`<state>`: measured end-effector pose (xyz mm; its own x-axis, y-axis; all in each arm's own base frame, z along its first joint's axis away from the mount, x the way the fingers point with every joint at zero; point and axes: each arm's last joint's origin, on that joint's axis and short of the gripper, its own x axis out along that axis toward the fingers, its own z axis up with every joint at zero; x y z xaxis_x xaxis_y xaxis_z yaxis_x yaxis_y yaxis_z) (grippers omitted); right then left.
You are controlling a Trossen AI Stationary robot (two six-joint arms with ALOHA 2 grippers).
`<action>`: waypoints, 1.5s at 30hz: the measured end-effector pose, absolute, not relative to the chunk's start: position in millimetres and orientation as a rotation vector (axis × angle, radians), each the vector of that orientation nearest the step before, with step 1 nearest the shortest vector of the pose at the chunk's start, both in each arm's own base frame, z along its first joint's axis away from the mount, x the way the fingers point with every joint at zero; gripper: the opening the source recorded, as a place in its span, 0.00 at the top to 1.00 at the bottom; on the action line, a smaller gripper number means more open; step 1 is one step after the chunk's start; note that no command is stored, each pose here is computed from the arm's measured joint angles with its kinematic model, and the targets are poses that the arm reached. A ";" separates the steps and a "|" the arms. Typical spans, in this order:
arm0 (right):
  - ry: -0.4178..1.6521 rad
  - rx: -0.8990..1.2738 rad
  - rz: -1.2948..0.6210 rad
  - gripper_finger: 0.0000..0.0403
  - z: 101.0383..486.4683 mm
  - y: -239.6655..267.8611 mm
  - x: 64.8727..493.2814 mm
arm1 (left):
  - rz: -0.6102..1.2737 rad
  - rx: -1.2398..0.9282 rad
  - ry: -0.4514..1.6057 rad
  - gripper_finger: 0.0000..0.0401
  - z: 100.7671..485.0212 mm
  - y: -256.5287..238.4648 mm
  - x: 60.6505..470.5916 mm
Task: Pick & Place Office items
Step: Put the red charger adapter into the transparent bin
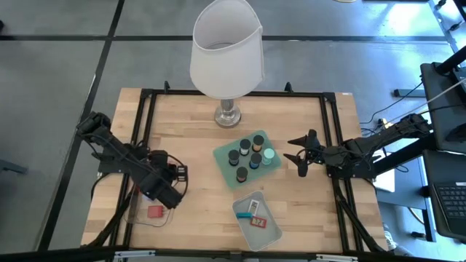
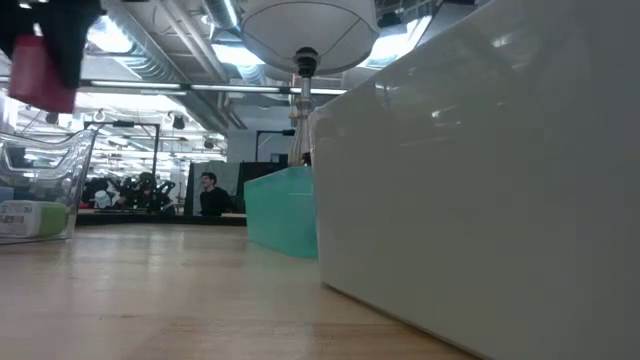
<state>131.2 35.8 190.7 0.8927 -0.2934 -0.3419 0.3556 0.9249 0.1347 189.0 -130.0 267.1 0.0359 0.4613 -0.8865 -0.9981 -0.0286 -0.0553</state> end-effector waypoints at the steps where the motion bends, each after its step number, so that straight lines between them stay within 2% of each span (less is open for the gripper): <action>1: 0.323 0.197 -0.339 0.28 190.7 35.8 131.3 | 1.394 -0.901 0.816 0.69 266.9 -131.1 188.2; 10: 0.323 0.197 -0.339 0.28 190.7 35.8 131.2 | 1.467 -0.889 0.926 0.68 253.5 -131.0 180.6; 21: 0.323 0.197 -0.338 0.28 190.7 35.8 131.2 | 1.577 -0.888 0.870 0.68 237.0 -125.5 173.2; 45: 0.324 0.197 -0.337 0.28 190.7 35.9 131.3 | 1.584 -0.942 0.876 0.68 202.0 -122.6 168.4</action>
<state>131.3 35.9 190.7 0.8931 -0.2913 -0.3427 0.3538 0.9255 0.1352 168.4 -122.6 202.0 -0.1431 0.4043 -0.9034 -0.9800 -0.1851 0.0724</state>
